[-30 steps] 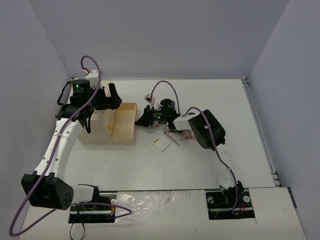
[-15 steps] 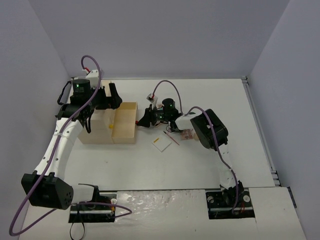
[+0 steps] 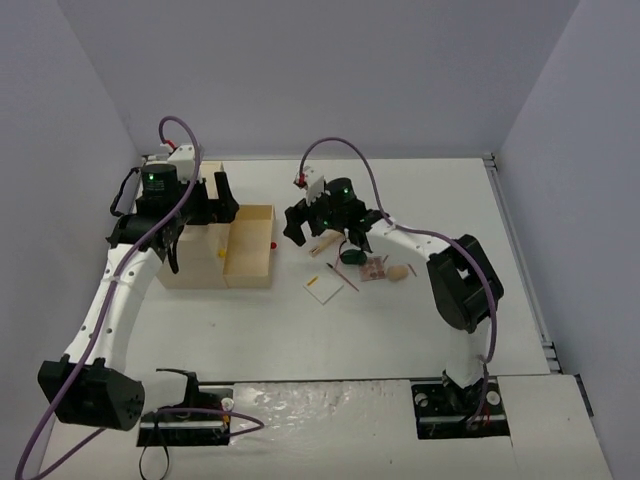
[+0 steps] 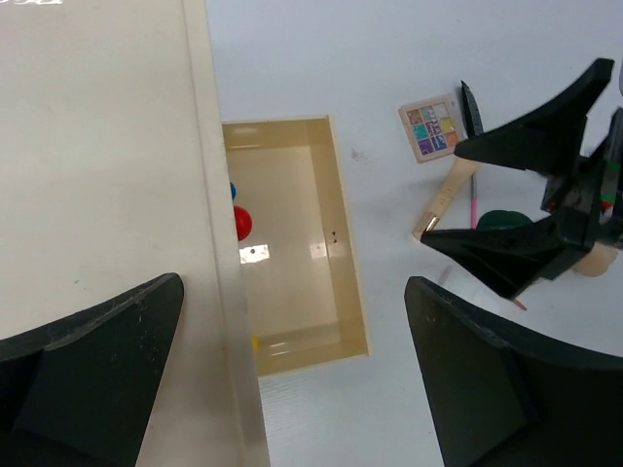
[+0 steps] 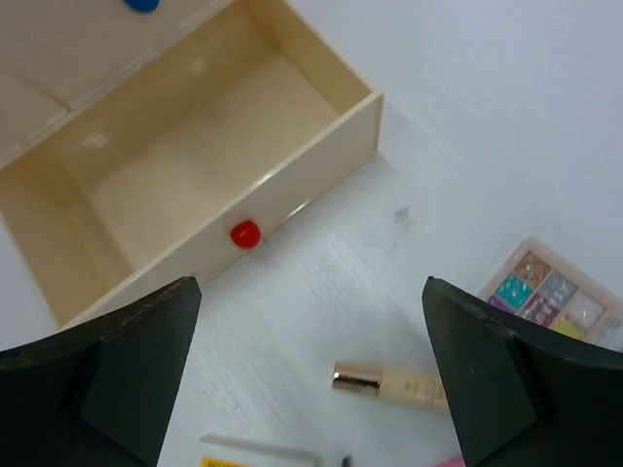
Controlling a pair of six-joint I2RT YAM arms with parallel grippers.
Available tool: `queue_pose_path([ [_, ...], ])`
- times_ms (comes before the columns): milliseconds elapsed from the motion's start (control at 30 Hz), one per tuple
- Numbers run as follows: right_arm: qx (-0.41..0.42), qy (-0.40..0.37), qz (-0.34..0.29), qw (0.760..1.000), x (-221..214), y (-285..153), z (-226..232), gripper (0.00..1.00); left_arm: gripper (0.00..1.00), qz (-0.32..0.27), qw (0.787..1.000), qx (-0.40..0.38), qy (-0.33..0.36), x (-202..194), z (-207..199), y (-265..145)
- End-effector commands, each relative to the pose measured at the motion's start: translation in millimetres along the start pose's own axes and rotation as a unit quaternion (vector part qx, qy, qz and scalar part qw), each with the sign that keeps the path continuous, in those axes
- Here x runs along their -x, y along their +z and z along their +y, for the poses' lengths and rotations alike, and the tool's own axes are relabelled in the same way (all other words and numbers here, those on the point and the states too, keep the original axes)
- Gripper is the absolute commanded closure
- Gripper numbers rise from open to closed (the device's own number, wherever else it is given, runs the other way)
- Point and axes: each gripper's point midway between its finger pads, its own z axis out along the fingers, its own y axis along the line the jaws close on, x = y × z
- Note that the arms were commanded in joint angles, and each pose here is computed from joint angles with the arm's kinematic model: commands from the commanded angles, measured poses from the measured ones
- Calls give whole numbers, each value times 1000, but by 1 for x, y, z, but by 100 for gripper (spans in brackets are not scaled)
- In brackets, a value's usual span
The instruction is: Organize the makeup
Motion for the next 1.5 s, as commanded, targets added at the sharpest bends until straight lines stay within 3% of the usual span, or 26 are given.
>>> queue_pose_path([
  [0,-89,-31,85,992,-41,-31,16,3,3,-72,996,29,37,32,3,-36],
  [300,-130,-19,141,981,-93,-64,36,0,3,-123,985,105,63,38,26,-76],
  [567,-138,-18,173,975,-117,-66,34,0,3,-151,977,139,62,29,38,-93],
  [1467,-121,11,228,966,-164,-54,60,0,3,-130,981,133,61,19,38,-81],
])
